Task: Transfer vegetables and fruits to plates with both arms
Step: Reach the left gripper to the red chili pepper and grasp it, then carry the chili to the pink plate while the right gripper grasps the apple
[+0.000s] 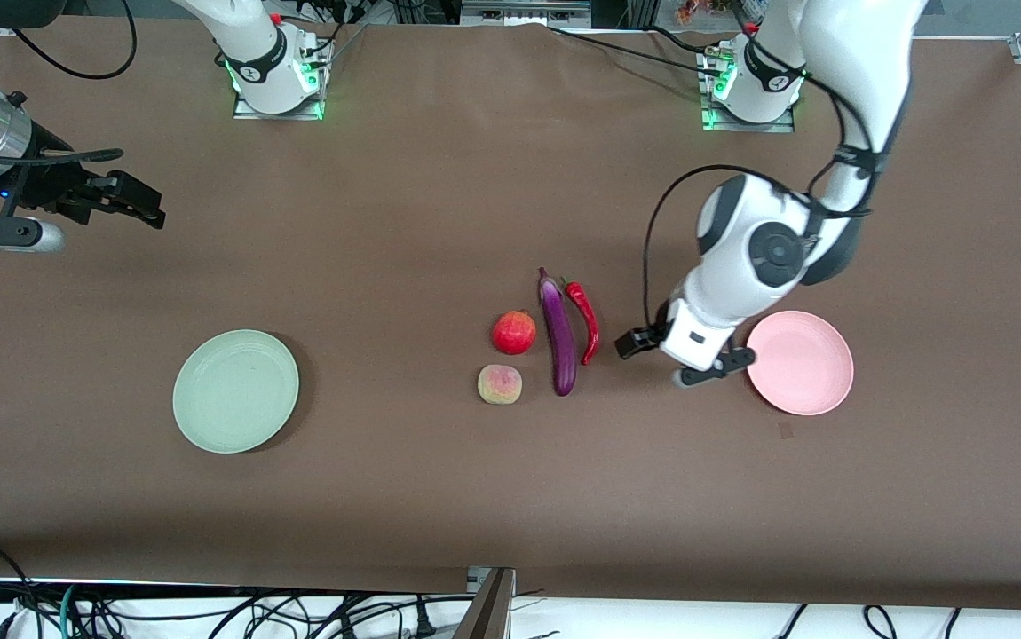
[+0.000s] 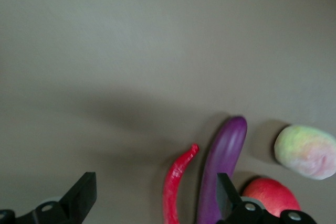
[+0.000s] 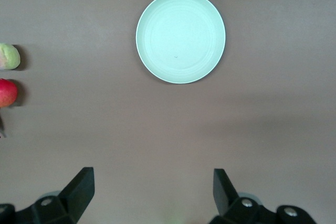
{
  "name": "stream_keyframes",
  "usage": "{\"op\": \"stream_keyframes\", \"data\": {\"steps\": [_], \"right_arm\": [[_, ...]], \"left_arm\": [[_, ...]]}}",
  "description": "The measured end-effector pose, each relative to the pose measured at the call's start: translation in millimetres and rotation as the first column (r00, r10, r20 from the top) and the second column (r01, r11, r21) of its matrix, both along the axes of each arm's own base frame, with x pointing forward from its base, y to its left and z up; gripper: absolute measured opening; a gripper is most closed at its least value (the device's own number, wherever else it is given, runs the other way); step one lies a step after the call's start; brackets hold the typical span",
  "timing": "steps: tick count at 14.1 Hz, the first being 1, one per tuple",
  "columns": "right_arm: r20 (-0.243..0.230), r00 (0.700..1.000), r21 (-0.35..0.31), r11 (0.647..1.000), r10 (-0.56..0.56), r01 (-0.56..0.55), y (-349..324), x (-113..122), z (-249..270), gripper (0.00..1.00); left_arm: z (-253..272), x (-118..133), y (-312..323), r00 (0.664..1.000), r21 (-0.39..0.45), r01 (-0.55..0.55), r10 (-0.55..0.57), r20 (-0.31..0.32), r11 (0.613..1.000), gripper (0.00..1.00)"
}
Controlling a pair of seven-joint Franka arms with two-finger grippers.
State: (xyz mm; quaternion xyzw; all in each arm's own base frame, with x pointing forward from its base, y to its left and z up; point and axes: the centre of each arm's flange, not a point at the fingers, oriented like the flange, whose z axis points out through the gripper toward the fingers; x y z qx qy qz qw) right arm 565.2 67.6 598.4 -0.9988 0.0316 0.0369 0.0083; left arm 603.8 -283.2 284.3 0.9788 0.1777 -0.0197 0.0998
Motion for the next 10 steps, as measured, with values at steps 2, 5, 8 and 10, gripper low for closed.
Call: {"op": "stream_keyframes", "data": {"steps": [2, 5, 8, 10], "right_arm": [[-0.004, 1.000, -0.001, 1.000, 0.003, -0.003, 2.0, 0.9, -2.4, 1.00], [-0.012, 1.000, -0.003, 1.000, 0.008, -0.008, 5.1, 2.4, -6.8, 1.00], [-0.018, 1.000, -0.005, 1.000, 0.008, -0.009, 6.0, 4.0, -10.5, 1.00], [-0.023, 1.000, -0.006, 1.000, 0.018, -0.018, 11.8, 4.4, -13.4, 1.00]], "left_arm": [[-35.5, -19.2, -27.3, 0.998, 0.018, 0.027, -0.026, -0.053, 0.999, 1.00], [-80.0, -36.5, -47.2, 0.993, 0.037, 0.058, -0.054, -0.101, 0.998, 1.00], [-98.6, -44.4, -52.7, 0.990, 0.047, 0.068, -0.062, -0.128, 0.997, 0.68], [-110.2, -53.5, -62.2, 0.987, 0.055, 0.077, -0.068, -0.147, 0.996, 0.47]]}}
